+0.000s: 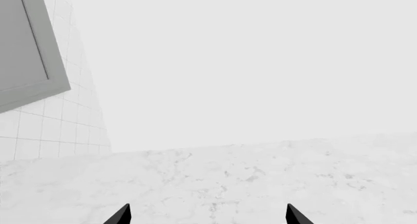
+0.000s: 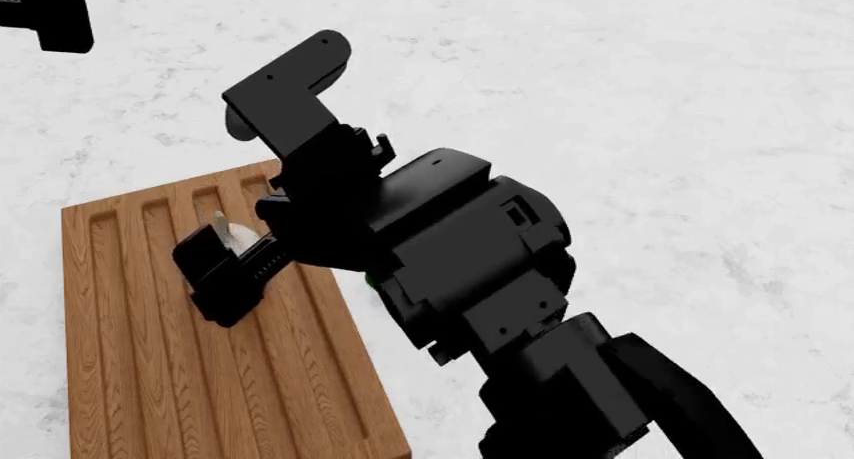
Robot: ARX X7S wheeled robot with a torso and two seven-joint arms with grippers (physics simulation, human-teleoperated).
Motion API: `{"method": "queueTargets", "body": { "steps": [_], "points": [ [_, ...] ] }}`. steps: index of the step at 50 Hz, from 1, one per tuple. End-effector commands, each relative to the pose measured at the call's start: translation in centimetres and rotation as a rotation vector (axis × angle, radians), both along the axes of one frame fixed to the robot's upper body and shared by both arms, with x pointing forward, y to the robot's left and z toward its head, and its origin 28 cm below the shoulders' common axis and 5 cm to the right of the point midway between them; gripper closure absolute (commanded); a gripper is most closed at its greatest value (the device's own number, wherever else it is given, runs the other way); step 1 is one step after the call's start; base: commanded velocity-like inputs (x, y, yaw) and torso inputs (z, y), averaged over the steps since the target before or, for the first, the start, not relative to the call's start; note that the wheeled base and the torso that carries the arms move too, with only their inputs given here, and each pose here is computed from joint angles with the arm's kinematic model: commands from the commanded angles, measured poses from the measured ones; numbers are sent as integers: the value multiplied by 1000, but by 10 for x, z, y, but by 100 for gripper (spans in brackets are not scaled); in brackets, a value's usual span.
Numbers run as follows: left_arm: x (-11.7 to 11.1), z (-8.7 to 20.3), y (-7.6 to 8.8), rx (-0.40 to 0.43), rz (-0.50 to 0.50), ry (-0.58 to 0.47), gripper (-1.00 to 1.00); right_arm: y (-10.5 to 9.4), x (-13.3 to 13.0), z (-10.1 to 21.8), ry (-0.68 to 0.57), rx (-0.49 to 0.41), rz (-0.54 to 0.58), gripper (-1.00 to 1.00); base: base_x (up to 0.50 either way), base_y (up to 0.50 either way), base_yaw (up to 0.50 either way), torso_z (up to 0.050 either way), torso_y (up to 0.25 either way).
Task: Clear the non-vegetable object off the cutting board and place the vegetables onto it.
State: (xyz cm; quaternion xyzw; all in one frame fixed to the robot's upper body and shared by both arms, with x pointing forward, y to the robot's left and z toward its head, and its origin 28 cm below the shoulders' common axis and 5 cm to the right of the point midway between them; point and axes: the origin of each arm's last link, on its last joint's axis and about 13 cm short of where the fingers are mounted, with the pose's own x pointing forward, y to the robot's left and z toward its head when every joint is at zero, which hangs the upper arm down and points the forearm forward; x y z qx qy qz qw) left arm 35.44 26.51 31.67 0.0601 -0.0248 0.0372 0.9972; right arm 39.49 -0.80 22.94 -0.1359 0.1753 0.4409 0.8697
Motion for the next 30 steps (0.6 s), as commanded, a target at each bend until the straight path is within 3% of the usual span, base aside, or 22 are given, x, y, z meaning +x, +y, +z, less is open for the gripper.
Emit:
{"method": "queueTargets", "body": {
  "steps": [1, 30],
  "points": [
    [-2, -6, -3, -13, -46, -8, -100, 10, -2, -13, 31, 8, 53, -100, 0, 0, 0, 0, 0],
    [-9, -5, -1, -18, -40, -16, -100, 11, -8, -35, 84, -29, 90, -100, 0, 0, 0, 0, 0]
  ]
}}
